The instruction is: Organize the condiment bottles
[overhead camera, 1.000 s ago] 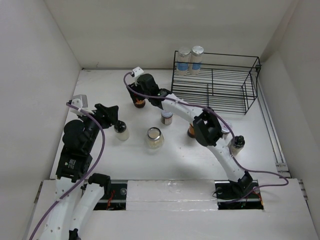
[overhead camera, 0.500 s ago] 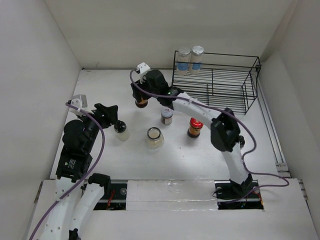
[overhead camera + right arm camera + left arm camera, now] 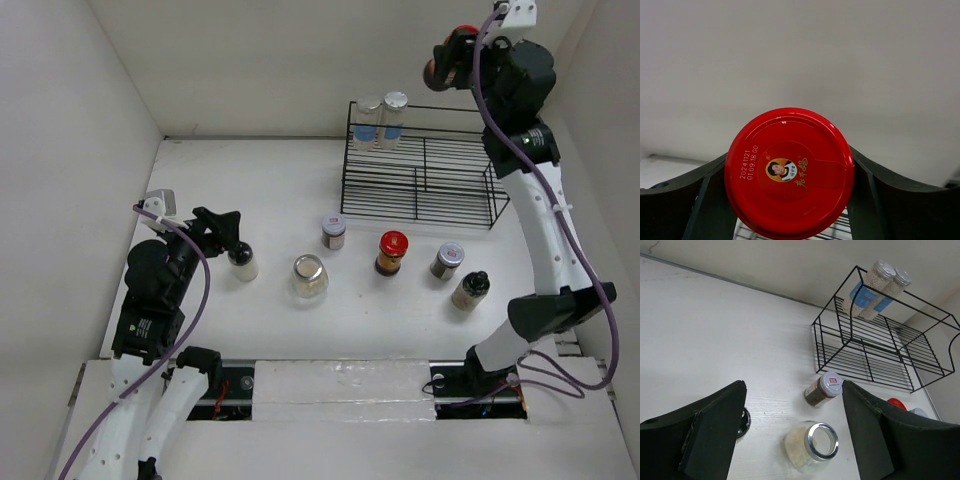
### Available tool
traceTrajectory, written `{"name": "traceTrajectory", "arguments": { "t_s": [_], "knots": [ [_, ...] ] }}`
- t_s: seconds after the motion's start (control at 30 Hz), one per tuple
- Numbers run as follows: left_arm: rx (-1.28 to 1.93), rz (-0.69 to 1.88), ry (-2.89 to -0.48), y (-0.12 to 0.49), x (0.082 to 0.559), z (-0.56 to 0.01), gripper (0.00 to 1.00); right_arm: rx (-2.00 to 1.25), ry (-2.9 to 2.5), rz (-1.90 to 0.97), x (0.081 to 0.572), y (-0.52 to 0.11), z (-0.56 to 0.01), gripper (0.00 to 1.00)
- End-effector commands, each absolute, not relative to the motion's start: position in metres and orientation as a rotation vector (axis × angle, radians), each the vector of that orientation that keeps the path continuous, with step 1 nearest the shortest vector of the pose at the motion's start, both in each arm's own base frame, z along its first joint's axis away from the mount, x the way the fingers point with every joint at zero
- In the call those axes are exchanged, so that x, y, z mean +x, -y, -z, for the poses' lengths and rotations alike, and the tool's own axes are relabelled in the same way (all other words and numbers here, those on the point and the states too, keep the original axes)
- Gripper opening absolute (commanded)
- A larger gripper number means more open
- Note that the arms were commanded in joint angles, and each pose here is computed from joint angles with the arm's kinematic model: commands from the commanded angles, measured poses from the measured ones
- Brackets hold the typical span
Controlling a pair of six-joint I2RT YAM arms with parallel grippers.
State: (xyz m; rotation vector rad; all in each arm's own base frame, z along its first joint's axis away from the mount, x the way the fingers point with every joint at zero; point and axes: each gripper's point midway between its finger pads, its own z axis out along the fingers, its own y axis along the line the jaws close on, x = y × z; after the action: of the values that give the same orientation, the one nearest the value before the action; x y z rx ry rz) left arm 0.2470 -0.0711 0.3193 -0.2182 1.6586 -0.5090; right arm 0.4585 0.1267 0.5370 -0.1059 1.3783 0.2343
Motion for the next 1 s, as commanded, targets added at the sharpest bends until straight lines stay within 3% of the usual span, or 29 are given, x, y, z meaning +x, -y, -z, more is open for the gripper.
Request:
{"name": "traceTrajectory", "arguments": {
  "t_s": [0.0, 0.13, 0.33, 0.57, 0.97],
  "knots": [
    [-0.198, 0.520, -1.616, 0.072, 0.248, -0.329, 0.73, -0.101, -1.406, -0.214, 0.480, -0.109, -0.532, 0.49],
    [-0.197, 0.520, -1.616, 0.072, 0.248, -0.329, 0.76, -0.065, -1.407, -0.165, 0.502, -0.078, -0.539, 0.48],
    [-0.190, 0.527, -1.618, 0.074, 0.247, -0.329, 0.76, -0.071, -1.487, -0.171, 0.544, -0.068, -0.506, 0.48],
    [-0.200, 0.517, -1.625, 0.073, 0.250, -0.327, 0.77, -0.080, -1.502, -0.179, 0.559, -0.072, -0.485, 0.48],
    [-0.193, 0.524, -1.627, 0.074, 0.249, -0.327, 0.77, -0.095, -1.649, -0.191, 0.590, -0.082, -0.401, 0.48]
  ]
}}
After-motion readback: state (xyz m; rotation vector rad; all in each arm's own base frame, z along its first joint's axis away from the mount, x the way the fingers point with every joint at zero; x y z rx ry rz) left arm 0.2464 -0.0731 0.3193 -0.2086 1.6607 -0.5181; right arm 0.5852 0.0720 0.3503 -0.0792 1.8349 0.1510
